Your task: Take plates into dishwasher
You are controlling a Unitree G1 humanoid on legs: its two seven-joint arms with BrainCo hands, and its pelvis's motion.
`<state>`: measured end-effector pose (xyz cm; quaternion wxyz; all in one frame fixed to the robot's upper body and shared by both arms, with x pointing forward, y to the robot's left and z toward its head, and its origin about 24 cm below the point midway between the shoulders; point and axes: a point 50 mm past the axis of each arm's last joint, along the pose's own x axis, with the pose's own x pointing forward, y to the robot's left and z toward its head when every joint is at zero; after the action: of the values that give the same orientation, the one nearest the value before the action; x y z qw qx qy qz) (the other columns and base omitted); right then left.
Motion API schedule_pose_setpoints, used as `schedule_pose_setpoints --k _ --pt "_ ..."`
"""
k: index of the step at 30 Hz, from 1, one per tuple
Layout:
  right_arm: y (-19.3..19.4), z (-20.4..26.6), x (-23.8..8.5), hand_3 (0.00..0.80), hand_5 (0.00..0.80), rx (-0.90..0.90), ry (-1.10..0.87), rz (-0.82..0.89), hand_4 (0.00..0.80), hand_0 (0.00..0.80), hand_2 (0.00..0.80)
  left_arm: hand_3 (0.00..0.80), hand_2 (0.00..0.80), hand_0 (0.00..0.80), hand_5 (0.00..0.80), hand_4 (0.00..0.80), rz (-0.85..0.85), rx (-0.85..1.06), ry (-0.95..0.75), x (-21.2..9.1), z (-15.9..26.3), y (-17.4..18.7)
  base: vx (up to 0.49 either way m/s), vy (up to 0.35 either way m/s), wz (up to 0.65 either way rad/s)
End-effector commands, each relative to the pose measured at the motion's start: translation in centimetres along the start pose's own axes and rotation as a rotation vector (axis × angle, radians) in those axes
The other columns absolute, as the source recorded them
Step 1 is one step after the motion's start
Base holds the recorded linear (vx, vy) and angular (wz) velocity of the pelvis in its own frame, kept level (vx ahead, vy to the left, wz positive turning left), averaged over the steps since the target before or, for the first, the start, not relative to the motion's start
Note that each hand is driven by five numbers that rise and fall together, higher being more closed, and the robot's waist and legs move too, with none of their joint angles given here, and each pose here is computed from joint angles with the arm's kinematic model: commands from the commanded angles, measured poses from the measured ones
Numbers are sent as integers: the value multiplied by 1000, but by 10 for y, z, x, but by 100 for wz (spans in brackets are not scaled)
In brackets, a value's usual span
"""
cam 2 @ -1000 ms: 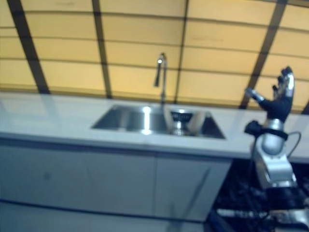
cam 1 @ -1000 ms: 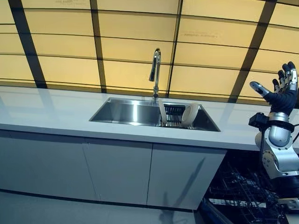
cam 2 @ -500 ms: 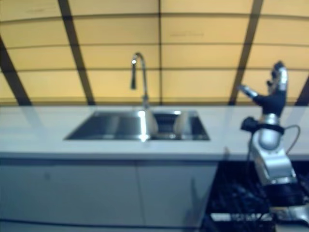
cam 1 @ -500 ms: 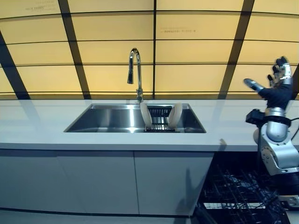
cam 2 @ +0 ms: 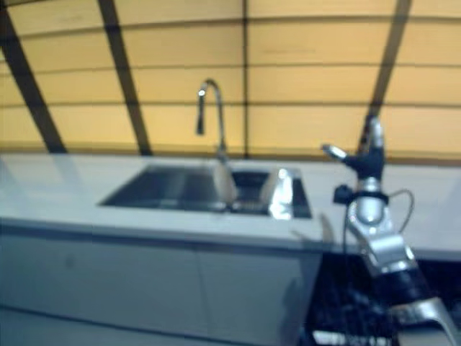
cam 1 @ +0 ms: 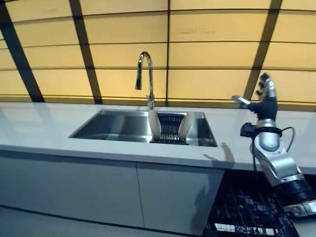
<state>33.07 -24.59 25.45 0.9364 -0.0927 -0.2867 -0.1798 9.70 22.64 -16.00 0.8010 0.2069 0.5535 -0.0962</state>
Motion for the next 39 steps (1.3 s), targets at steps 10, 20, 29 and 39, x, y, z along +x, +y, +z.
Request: schedule_pose_setpoints --k 10,20,29,39 --pt "-34 25 5 0 0 36 -107 -69 0 0 0 0 0 0 0 0 37 25 38 -3 -9 17 308 251 -24" --pt "-41 10 2 0 0 25 -69 -84 0 0 0 0 0 0 0 0 46 68 15 -2 2 28 258 284 -5" --pt "-41 10 8 0 0 17 -41 -86 0 0 0 0 0 0 0 0 77 53 48 -3 -1 38 159 -63 2" --pt "-36 -4 5 0 0 10 67 -12 0 0 0 0 0 0 0 0 53 20 28 -2 0 28 91 -138 24"
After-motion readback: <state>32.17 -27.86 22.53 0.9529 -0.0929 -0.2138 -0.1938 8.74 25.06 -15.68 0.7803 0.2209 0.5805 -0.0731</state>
